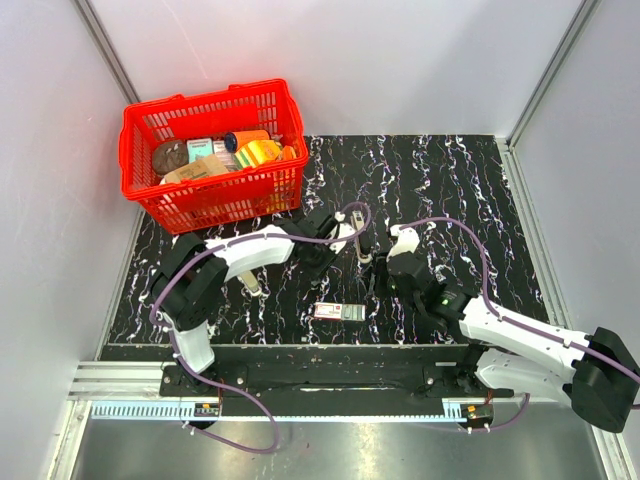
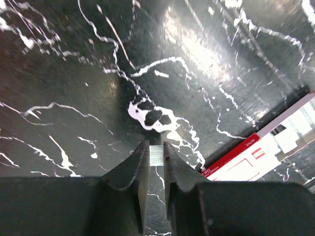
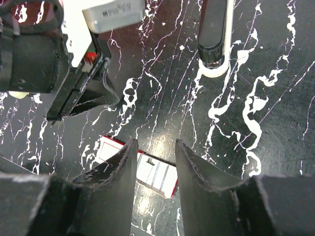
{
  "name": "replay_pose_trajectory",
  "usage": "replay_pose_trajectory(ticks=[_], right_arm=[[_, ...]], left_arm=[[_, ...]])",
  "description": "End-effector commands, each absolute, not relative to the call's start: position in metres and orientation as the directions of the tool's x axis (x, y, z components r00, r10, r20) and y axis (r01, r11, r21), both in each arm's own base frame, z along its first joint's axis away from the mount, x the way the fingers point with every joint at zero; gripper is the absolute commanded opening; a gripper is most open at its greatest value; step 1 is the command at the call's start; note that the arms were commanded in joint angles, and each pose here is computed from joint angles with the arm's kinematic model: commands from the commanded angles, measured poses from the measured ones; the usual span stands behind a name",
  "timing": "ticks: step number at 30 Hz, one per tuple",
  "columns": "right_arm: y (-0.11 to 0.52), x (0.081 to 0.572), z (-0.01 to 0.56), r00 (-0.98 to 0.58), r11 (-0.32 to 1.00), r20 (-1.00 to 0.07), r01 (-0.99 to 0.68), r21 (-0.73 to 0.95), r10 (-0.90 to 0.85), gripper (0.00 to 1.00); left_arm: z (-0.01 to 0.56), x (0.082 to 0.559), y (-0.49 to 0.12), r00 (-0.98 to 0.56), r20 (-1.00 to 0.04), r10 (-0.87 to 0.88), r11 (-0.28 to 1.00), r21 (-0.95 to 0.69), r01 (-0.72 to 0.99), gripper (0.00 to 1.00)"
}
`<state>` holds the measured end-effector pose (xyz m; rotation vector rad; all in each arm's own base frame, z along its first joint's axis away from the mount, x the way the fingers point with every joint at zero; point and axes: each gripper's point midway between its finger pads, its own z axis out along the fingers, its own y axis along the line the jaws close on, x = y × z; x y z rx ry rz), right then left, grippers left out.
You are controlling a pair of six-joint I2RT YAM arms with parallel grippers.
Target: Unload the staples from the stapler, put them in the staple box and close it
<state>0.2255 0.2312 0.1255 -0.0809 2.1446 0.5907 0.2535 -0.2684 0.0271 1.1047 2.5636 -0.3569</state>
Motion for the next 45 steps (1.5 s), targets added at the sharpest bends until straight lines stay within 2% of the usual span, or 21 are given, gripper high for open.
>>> replay_pose_trajectory(ticks=[1,5,9,12,15,18,23,29,33,45], right_arm=[[0.233,0.236,0.149,-0.554,0.883,-0.812,-0.270,0.383,0.183,0.42],[0.233,0.236,0.151,-0.551,0.884,-0.814,-0.268,0.384,0.186,0.43],[0.232,0.237,0.165,-0.532,0.877,-0.823,-0.276,0.393,0.201,0.48],[0.234,0.237,0.186,-0.499,0.859,-0.838,-0.307,0.410,0.221,0.51],[0.236,0.236,0.225,-0.447,0.825,-0.855,-0.355,0.439,0.262,0.54],[0.239,0.234,0.267,-0.408,0.783,-0.854,-0.391,0.484,0.324,0.56],[0.254,0.229,0.328,-0.387,0.705,-0.846,-0.477,0.524,0.368,0.57],[0.274,0.223,0.381,-0.374,0.575,-0.802,-0.560,0.596,0.467,0.59],[0.287,0.221,0.406,-0.380,0.493,-0.771,-0.604,0.626,0.512,0.61],[0.292,0.222,0.411,-0.407,0.452,-0.734,-0.595,0.665,0.544,0.58]], left_arm=[[0.050,0.278,-0.291,-0.604,-0.476,0.639,0.654,-0.077,0.753,0.11],[0.057,0.286,-0.298,-0.591,-0.494,0.638,0.648,-0.071,0.758,0.10],[0.091,0.299,-0.306,-0.576,-0.568,0.588,0.648,-0.095,0.756,0.08],[0.144,0.315,-0.314,-0.585,-0.646,0.490,0.633,-0.197,0.748,0.08],[0.210,0.321,-0.320,-0.580,-0.727,0.367,0.567,-0.319,0.759,0.08],[0.272,0.305,-0.322,-0.589,-0.765,0.259,0.415,-0.463,0.784,0.10],[0.333,0.271,-0.318,-0.676,-0.721,0.152,0.134,-0.662,0.737,0.13],[0.370,0.241,-0.309,-0.759,-0.645,0.091,-0.061,-0.764,0.643,0.16],[0.386,0.234,-0.302,-0.757,-0.650,0.061,-0.128,-0.758,0.640,0.16],[0.396,0.228,-0.295,-0.755,-0.655,0.030,-0.157,-0.749,0.644,0.16]])
